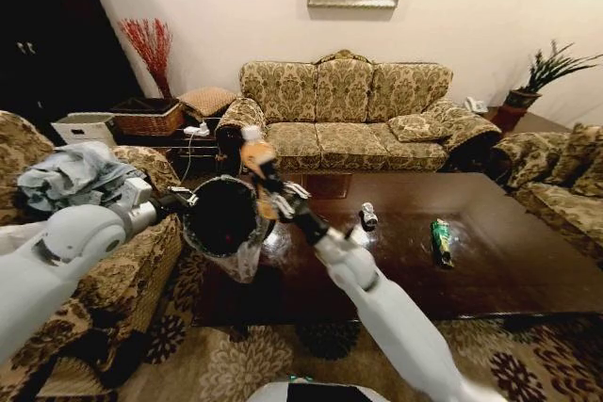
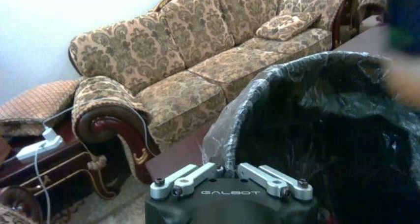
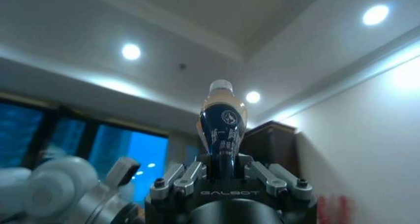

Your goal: Move to the front of the table and place the trash on the table into the trash bin.

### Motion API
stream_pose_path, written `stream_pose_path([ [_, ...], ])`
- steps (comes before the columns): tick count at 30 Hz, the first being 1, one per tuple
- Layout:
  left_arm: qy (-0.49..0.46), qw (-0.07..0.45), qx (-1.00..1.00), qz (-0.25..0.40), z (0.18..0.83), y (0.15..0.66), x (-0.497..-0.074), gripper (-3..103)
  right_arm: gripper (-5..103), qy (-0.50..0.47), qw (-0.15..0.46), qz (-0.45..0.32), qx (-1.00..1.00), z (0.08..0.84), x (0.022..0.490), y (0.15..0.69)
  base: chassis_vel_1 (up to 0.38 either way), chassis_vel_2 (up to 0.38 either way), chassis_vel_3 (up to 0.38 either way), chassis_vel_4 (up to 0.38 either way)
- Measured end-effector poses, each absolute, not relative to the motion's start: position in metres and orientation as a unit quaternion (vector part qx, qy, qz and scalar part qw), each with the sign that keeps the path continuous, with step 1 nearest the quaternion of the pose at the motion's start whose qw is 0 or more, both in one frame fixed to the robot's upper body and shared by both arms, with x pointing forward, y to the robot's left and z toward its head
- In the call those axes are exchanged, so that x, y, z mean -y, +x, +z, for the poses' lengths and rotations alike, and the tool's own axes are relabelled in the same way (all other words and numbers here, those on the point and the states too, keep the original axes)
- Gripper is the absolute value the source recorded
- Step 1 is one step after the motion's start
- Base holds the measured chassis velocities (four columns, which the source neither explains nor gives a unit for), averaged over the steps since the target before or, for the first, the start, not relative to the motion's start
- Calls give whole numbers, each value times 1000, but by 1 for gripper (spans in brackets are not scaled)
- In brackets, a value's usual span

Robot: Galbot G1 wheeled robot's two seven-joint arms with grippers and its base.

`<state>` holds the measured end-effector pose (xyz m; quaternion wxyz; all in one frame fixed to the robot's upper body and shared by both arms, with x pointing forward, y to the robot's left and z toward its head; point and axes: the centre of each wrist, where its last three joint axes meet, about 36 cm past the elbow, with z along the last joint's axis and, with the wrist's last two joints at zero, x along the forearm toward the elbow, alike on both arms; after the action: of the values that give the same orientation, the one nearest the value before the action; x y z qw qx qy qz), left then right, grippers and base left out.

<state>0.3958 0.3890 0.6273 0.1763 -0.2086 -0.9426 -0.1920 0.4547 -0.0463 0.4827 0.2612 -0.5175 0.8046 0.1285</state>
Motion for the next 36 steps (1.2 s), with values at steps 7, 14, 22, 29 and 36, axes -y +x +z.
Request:
stream_pose_path([
  [7, -217, 176, 944, -178, 627, 390, -382, 0, 38, -528, 242, 118, -806, 461, 9, 471, 0, 0, 0, 0],
  [14, -217, 178, 944, -172, 626, 390, -382, 0, 54, -529, 244, 119, -804, 465, 5, 471, 0, 0, 0, 0],
  [22, -219, 181, 945, -160, 624, 388, -381, 0, 91, -528, 248, 137, -801, 467, -4, 467, 0, 0, 0, 0],
  [29, -208, 186, 947, -160, 624, 391, -386, 0, 100, -491, 260, 148, -818, 481, 28, 462, 0, 0, 0, 0],
  [36, -140, 215, 950, -177, 631, 403, -406, 0, 100, -367, 232, 142, -889, 477, 130, 429, 0, 0, 0, 0],
])
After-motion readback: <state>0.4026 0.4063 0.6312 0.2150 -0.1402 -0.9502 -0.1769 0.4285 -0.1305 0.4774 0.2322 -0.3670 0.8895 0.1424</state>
